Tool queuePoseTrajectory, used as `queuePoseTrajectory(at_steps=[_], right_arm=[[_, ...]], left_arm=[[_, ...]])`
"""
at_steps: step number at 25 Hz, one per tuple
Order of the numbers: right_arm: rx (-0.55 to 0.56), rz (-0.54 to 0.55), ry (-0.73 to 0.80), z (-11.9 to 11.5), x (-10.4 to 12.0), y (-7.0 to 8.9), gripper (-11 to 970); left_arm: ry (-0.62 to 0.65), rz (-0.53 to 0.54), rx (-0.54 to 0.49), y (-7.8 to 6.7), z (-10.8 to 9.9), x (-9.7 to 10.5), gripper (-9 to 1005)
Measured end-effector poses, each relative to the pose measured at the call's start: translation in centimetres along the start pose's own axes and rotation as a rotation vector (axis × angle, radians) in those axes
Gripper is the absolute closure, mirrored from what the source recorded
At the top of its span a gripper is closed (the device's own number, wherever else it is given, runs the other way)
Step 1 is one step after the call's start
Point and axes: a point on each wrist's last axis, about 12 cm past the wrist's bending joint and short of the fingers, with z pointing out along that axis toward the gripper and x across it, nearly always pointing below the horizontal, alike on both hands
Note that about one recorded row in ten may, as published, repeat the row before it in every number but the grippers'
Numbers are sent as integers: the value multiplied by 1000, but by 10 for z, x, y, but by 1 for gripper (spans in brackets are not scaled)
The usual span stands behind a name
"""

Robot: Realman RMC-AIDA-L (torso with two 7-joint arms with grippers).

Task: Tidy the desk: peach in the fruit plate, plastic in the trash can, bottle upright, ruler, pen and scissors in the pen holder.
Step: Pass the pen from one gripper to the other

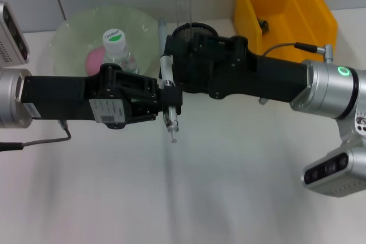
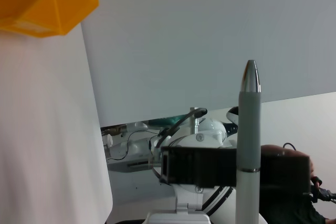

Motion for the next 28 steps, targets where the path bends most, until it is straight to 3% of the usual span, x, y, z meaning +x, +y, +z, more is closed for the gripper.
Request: queuePoseTrajectory(at_steps=[28], right_arm=[[-4, -15, -24, -1, -9, 5, 583]], left_arm=[[11, -5, -19, 2, 1, 0, 813]])
